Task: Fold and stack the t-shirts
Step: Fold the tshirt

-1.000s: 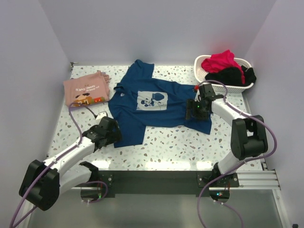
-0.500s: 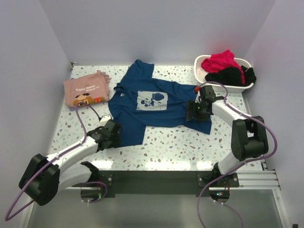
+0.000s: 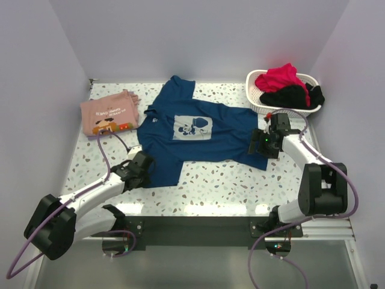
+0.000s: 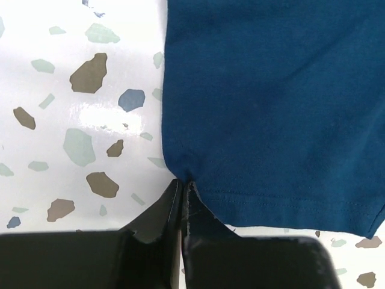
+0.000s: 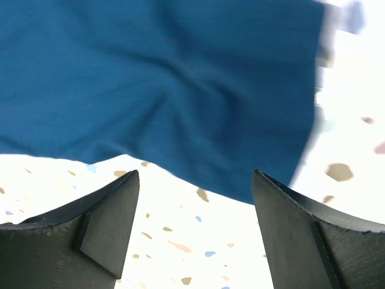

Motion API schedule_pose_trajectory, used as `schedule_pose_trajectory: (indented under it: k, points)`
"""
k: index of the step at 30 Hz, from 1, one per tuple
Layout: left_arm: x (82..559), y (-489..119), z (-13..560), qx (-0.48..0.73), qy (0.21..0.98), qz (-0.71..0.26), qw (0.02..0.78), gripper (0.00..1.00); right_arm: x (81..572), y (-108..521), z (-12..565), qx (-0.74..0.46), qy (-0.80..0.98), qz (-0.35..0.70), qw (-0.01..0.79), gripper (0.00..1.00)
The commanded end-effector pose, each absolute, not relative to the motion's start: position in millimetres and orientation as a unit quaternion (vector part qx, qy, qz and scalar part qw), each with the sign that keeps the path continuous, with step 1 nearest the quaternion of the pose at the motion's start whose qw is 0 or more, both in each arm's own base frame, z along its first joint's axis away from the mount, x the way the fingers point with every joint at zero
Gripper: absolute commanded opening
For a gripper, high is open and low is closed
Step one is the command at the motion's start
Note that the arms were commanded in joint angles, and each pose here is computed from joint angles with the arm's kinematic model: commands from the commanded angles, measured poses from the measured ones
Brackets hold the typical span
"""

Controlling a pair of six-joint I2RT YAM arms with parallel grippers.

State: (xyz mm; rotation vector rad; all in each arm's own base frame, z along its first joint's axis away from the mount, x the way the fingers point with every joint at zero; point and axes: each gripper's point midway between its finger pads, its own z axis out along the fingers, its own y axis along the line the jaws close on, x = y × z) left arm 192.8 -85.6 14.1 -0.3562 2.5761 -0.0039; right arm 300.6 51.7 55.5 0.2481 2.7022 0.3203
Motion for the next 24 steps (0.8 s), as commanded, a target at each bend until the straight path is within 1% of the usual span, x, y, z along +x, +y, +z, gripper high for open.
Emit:
schedule_pose_trajectory:
  k: [1, 10, 22, 24]
  points:
    - [194.9, -92.5, 14.6, -0.123, 0.955, -0.015, 0.269, 0.00, 296.9, 31.4, 58.2, 0.147, 0.958, 0.114, 0.216, 0.79]
    - [209.8, -111.2, 42.9, -0.108, 0.946, -0.064, 0.298, 0.00, 279.1, 19.4, 36.5, 0.203, 0.955, 0.101, 0.189, 0.78]
    - [214.8, -113.0, 53.2, -0.083, 0.945, -0.066, 0.310, 0.00, 258.9, 5.2, 29.2, 0.227, 0.955, 0.057, 0.184, 0.75]
    - [215.5, -114.1, 53.8, -0.079, 0.945, -0.067, 0.310, 0.00, 258.3, 2.4, 26.8, 0.227, 0.955, 0.049, 0.183, 0.73]
